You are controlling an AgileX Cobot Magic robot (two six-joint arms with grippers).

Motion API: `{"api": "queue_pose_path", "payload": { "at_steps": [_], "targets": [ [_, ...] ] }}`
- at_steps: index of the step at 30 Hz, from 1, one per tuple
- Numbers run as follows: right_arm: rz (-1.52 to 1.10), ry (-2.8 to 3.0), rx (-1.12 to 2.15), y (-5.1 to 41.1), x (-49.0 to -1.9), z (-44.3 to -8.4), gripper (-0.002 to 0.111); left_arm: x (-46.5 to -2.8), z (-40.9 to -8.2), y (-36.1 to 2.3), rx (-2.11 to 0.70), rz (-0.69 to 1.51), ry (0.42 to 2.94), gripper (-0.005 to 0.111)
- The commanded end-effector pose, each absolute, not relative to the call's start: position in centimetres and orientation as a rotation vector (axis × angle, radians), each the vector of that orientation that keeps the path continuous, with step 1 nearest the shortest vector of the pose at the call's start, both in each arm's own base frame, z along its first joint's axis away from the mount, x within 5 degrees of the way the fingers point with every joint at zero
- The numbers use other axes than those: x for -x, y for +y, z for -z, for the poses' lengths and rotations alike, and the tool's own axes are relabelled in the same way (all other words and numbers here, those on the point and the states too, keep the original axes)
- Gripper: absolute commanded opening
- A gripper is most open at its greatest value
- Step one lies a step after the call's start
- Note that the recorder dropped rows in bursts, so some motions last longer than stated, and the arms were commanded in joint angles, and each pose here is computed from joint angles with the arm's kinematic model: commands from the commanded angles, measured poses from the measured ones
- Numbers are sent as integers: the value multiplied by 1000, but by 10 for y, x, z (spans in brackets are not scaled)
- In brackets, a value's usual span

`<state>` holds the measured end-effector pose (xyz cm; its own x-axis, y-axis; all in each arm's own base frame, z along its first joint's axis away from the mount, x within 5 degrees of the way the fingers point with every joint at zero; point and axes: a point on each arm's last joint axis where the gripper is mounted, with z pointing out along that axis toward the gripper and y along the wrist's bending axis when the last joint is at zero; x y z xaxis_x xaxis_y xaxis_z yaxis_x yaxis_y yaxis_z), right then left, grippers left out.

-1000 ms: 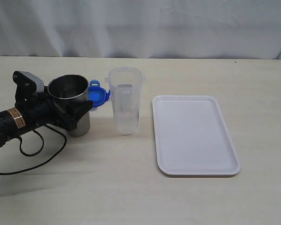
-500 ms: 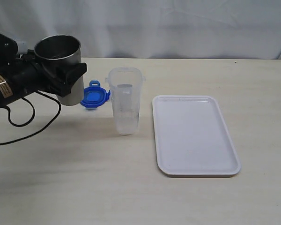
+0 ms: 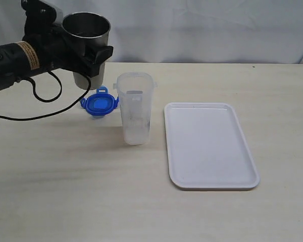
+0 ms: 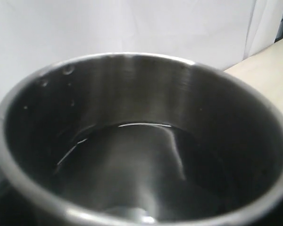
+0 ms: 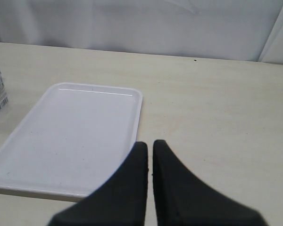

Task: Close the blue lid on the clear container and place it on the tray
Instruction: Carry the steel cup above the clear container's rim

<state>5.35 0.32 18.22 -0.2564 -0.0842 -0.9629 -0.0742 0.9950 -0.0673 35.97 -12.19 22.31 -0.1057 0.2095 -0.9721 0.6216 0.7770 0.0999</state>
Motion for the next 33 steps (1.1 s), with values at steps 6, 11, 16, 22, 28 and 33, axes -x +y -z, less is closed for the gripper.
{"api": "queue_pose_path", "payload": {
  "at_steps": [6, 11, 16, 22, 28, 33],
  "targets": [
    [7, 1827, 106, 3, -53, -182, 5, -371, -238, -132, -601, 474, 1610, 0],
    [7, 1827, 106, 3, -53, -182, 5, -375, -221, -135, -606, 514, 1617, 0],
    [7, 1827, 106, 3, -53, -182, 5, -378, -212, -138, -612, 535, 1601, 0],
    [7, 1827, 106, 3, -53, -182, 5, -383, -206, -140, -638, 537, 1581, 0],
    [7, 1827, 106, 3, -53, -182, 5, -384, -202, -141, -708, 482, 1538, 0],
    [7, 1827, 106, 3, -53, -182, 5, -384, -202, -141, -716, 474, 1531, 0]
  ]
}}
